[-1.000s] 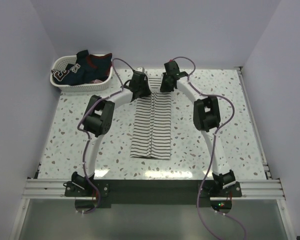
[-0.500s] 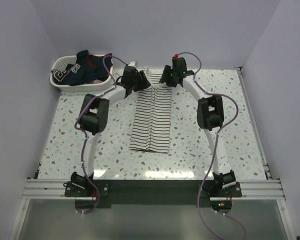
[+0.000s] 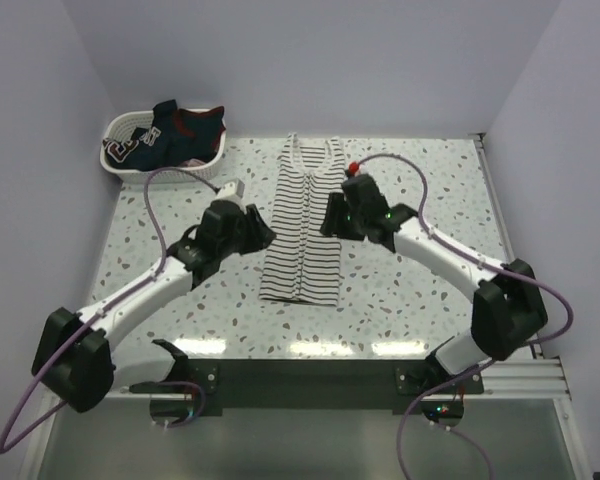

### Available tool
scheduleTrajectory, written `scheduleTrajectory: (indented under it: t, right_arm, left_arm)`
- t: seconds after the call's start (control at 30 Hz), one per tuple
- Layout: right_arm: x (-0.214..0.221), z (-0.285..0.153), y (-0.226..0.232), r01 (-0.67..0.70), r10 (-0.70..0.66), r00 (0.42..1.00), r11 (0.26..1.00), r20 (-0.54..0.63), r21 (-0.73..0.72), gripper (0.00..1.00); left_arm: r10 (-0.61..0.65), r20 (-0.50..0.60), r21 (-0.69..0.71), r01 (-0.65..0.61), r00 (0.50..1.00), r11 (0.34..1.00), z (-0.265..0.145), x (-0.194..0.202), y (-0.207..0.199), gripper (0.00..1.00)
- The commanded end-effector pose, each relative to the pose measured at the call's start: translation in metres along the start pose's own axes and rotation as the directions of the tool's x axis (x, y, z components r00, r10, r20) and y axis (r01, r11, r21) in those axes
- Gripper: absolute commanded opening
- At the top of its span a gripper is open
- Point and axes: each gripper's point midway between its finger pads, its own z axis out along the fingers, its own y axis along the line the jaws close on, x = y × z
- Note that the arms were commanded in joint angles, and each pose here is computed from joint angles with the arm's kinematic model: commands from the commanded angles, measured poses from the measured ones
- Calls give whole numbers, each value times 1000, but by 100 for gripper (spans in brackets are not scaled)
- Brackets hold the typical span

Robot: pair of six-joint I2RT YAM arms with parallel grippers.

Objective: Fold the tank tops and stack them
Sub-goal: Fold the tank top

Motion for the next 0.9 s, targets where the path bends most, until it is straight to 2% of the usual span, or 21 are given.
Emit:
scheduleTrajectory:
  t: [0.0,0.07,0.1,0.17,0.27,0.37,0.6,0.87]
  right_arm:
    - [73,-12,-23,-45,49,998,995,-48,84,54]
    - [117,-17,-29,-20,30,995,995,-100,100,54]
    - [125,-22,-28,-37,46,994,995,-98,96,54]
    - [154,-27,-30,-13,27,990,995,-136,103,54]
    - [166,-31,-30,-30,44,990,994,-133,106,54]
    - [169,-34,-34,-66,80,990,990,-115,122,54]
    - [178,-32,-42,-161,175,980,977,-91,141,47]
    - [196,-17,-42,-205,223,969,967,-108,152,39]
  left_arm:
    - [-17,-111,-137,1,994,991,-32,66,52,45]
    - [-20,-134,-143,0,991,990,-44,90,70,46]
    - [-22,-130,-90,10,991,996,-52,91,63,46]
    - [-19,-171,-78,5,985,997,-57,106,67,47]
    - [1,-164,-47,-9,986,999,-58,109,67,51]
    - [15,-206,-10,-17,978,1000,-54,118,63,52]
    - [31,-253,-64,-48,967,997,-36,132,78,50]
    - [34,-288,-74,-58,957,996,-23,145,84,49]
